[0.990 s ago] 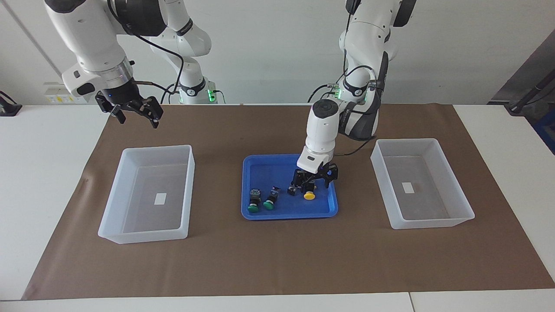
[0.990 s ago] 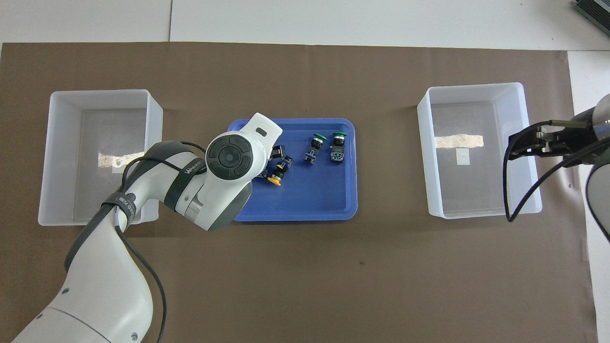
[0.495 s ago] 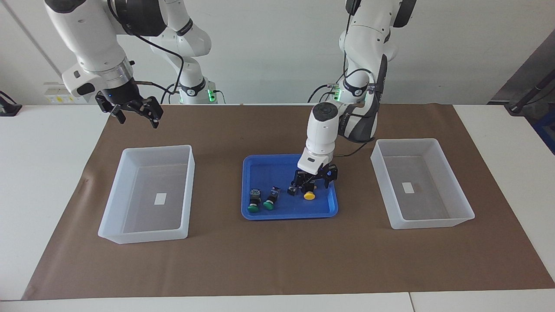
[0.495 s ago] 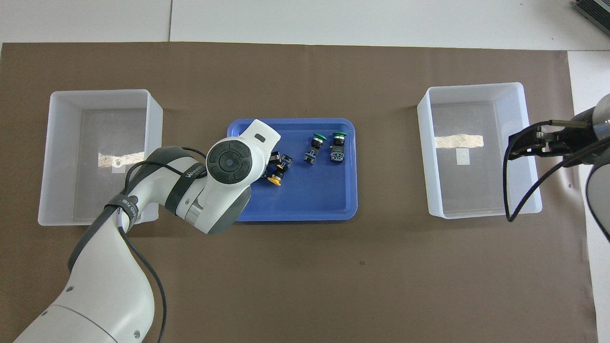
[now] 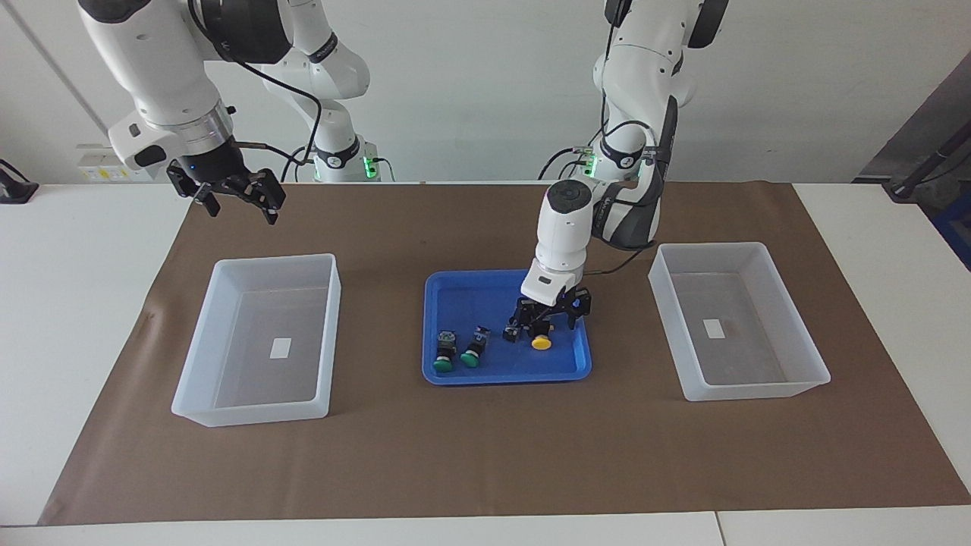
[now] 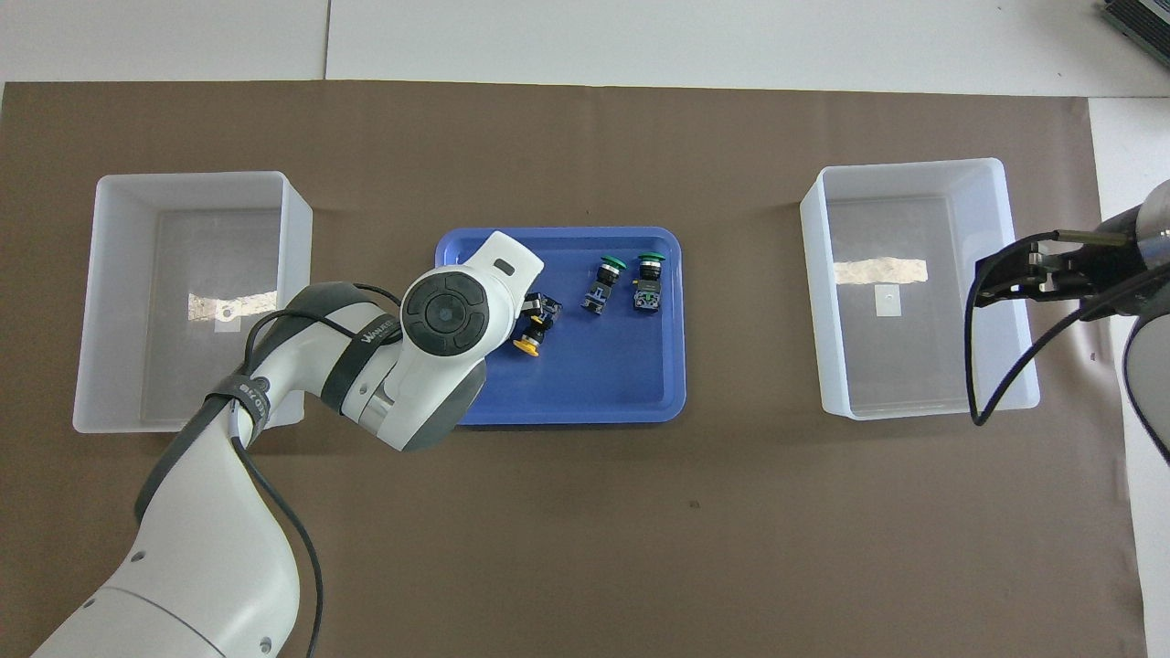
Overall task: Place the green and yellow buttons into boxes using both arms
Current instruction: 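Grasp the yellow button with the left gripper and lift it, then carry the yellow button into the nearby clear bin with the left gripper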
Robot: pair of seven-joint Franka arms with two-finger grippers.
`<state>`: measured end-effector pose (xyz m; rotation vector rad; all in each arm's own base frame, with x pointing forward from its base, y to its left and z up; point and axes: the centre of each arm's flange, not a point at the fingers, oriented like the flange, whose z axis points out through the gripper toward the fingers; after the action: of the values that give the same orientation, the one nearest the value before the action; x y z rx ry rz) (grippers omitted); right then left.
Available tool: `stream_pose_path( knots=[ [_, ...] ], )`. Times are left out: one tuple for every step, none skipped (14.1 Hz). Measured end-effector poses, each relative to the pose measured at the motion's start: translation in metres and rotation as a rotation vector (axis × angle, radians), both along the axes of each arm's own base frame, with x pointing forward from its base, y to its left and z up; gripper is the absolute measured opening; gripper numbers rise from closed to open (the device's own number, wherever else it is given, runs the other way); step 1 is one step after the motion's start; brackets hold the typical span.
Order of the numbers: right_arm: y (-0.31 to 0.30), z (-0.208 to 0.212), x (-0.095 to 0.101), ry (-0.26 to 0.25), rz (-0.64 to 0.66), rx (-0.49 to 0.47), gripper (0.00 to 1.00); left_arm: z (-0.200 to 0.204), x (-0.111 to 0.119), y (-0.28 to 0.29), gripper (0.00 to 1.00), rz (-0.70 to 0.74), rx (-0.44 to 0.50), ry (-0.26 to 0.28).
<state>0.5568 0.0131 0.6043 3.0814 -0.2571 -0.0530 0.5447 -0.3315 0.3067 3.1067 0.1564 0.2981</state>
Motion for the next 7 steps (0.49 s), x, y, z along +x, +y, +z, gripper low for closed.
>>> stream_pose_path(
  knots=[
    [0.000,0.000,0.000,0.000,0.000,0.000,1.00,0.001,0.000,0.000,0.42,0.000,-0.001,-0.002],
    [0.000,0.000,0.000,0.000,0.000,0.000,1.00,0.002,0.001,0.000,0.42,0.001,0.000,-0.001],
    [0.000,0.000,0.000,0.000,0.000,0.000,1.00,0.004,0.002,0.001,0.42,0.005,0.004,0.002],
    [0.000,0.000,0.000,0.000,0.000,0.000,1.00,0.009,0.005,0.003,0.42,0.011,0.012,0.006],
    [0.000,0.000,0.000,0.000,0.000,0.000,1.00,0.019,0.009,0.005,0.42,0.021,0.014,0.005],
    [0.000,0.000,0.000,0.000,0.000,0.000,1.00,0.036,0.012,0.009,0.42,0.034,0.013,-0.002],
    [0.000,0.000,0.000,0.000,0.000,0.000,1.00,0.056,0.015,0.016,0.42,0.052,0.014,-0.007]
  ],
)
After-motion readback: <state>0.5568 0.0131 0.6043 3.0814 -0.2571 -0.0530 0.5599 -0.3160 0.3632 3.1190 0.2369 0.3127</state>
